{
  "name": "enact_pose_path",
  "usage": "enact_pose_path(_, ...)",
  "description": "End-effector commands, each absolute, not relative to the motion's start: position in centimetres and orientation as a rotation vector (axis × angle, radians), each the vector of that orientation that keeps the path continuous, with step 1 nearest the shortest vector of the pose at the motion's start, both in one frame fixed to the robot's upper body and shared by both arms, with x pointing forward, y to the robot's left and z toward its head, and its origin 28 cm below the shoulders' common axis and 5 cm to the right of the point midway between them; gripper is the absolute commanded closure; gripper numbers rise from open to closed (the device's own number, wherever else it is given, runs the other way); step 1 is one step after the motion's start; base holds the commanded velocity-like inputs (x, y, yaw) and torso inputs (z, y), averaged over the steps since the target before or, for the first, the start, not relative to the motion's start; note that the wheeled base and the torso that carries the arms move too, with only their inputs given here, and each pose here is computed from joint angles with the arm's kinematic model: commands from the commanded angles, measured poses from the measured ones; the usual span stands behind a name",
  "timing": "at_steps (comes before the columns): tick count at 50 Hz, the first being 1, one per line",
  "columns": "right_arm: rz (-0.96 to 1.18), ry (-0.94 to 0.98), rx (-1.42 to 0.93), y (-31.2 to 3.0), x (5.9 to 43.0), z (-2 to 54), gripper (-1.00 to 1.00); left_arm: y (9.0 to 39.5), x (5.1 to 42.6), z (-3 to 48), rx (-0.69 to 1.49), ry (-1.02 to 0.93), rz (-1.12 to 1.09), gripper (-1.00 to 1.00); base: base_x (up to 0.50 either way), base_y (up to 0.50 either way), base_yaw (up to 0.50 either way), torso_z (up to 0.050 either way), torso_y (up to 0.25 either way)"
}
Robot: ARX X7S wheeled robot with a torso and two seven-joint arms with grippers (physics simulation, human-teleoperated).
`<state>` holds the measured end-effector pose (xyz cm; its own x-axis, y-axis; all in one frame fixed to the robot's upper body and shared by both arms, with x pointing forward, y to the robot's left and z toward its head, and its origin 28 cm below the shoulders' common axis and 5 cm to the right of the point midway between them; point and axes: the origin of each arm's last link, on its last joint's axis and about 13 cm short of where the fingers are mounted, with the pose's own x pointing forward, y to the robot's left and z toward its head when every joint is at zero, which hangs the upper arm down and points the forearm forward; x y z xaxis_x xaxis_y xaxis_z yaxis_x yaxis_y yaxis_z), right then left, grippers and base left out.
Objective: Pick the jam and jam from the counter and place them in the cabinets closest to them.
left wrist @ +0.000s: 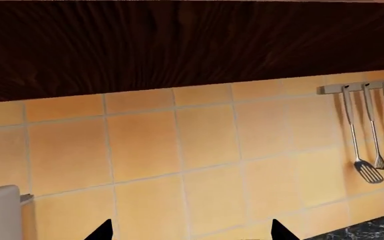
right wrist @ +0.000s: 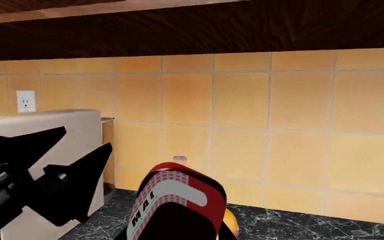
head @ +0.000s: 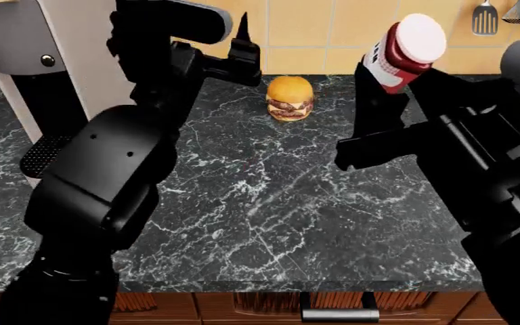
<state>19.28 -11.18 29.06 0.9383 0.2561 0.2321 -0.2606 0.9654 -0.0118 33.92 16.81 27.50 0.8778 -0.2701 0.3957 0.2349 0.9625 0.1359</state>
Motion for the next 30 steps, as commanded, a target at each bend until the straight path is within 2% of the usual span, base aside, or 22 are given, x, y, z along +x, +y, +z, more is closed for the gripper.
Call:
enact_pose_path(1,0.251,-0.310,0.007,-11.5,18.2,30.5,1.00,15.3,40.4,28.1,0.182,-0.356,-0.226,-1.00,0.00,0.00,0.00,0.000,0.000)
enact_pose_path(5,0.254,-0.317,-0.013,-11.3,18.2,31.3,1.00,15.0,43.2,27.1,0.225,-0.277,-0.203,-1.00,0.00,0.00,0.00,0.000,0.000)
enact_pose_path(15,0.242,-0.325,-0.036,-11.3,18.5,32.1,1.00,16.2,43.8,24.2,0.184,-0.114,-0.215,-1.00,0.00,0.00,0.00,0.001,0.000)
enact_pose_path(20,0.237,-0.325,-0.042,-11.2,18.7,32.1,1.00,16.8,43.8,22.9,0.195,-0.132,-0.150,-1.00,0.00,0.00,0.00,0.000,0.002)
enact_pose_path(30,0.221,-0.333,-0.049,-11.5,18.6,32.6,1.00,17.4,43.8,22.0,0.128,-0.125,-0.182,-1.00,0.00,0.00,0.00,0.000,0.000)
